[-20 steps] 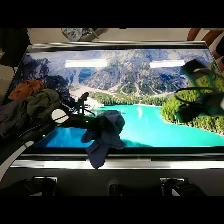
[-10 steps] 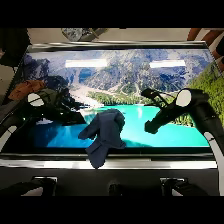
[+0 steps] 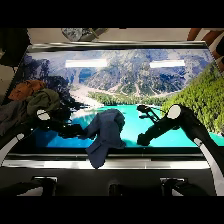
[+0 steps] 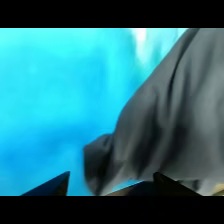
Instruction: Fold the shirts.
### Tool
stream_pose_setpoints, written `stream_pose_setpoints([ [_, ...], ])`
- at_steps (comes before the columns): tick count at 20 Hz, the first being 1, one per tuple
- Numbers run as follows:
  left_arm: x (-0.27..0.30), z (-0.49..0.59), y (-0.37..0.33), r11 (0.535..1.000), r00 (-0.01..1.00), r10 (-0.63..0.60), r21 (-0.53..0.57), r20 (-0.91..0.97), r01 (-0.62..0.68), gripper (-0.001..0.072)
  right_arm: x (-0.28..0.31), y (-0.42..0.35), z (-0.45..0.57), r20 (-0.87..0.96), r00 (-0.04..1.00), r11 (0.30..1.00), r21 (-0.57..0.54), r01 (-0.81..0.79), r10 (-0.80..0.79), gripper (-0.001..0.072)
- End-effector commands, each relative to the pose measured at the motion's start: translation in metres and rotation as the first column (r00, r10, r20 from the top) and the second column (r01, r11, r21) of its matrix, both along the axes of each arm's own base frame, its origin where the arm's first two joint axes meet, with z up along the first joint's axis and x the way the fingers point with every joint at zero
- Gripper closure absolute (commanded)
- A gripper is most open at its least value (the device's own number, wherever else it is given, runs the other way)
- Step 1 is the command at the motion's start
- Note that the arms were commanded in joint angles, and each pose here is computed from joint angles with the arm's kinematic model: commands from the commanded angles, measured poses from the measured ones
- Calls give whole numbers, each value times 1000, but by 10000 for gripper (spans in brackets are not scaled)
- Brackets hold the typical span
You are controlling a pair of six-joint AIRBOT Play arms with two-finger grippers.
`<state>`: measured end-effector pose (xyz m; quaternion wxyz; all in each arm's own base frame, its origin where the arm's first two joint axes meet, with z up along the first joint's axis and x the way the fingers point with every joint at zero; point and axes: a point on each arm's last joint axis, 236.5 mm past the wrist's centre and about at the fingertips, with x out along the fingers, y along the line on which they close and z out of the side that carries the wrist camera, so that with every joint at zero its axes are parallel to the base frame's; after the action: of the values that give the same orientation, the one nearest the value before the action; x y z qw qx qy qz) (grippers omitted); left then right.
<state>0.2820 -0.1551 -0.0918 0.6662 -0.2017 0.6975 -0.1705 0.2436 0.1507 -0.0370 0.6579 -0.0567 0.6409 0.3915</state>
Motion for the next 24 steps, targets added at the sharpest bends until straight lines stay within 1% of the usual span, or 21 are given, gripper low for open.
stream_pose_setpoints([
  [1,12,-12,-9,999,998,51,-12,29,-51,108,11,20,-10,26,994,990,94,101,-104,86],
  [2,12,-13,-16,998,998,53,-22,28,-53,130,15,25,-12,32,990,985,116,131,-136,86],
  [3,11,-14,-21,998,998,48,-27,26,-48,328,16,30,-14,36,988,982,127,141,-147,85],
  [4,9,-15,-24,999,999,41,-28,24,-40,540,14,37,-17,47,991,985,123,120,-126,85],
  [5,9,-14,-24,999,999,38,-29,24,-37,675,11,46,-21,59,994,989,120,87,-94,84],
  [7,10,-11,-24,999,999,39,-31,31,-38,677,7,68,-32,102,994,995,99,19,-29,82],
  [9,8,-5,-25,999,999,31,-37,36,-30,677,7,86,-44,148,989,997,79,-25,13,64],
  [12,10,3,-26,999,998,30,-42,61,-27,677,-1,101,-61,127,991,997,65,-41,33,67],
  [13,11,4,-26,999,997,30,-43,67,-27,677,-3,102,-66,107,994,998,59,-28,22,108],
  [14,11,5,-26,999,997,30,-44,70,-27,677,-2,102,-69,100,995,998,55,-16,11,212],
  [15,11,7,-26,999,997,30,-45,74,-27,677,-2,102,-69,101,995,998,54,-18,13,485],
  [16,13,11,-26,998,996,31,-48,86,-27,677,-1,100,-66,110,994,998,50,-24,19,671],
  [17,18,20,-26,998,993,28,-53,119,-22,678,4,96,-59,139,990,998,40,-45,39,669],
  [19,40,63,-28,997,962,30,-72,270,-11,679,24,78,-32,251,962,994,-24,-104,107,671],
  [20,54,97,-28,997,927,33,-76,373,-5,680,43,61,-4,341,929,989,-83,-124,145,671],
  [21,70,147,-25,997,862,34,-75,505,5,680,66,38,30,441,883,983,-153,-101,159,670],
  [22,82,207,-20,998,765,37,-68,643,9,680,95,7,82,572,806,974,-224,-20,148,670],
  [23,88,271,-12,997,648,61,-74,759,-8,679,117,-22,145,705,697,963,-255,82,127,670],
  [24,87,342,0,993,512,113,-107,851,-42,679,130,-52,225,840,531,951,-245,189,111,669],
])
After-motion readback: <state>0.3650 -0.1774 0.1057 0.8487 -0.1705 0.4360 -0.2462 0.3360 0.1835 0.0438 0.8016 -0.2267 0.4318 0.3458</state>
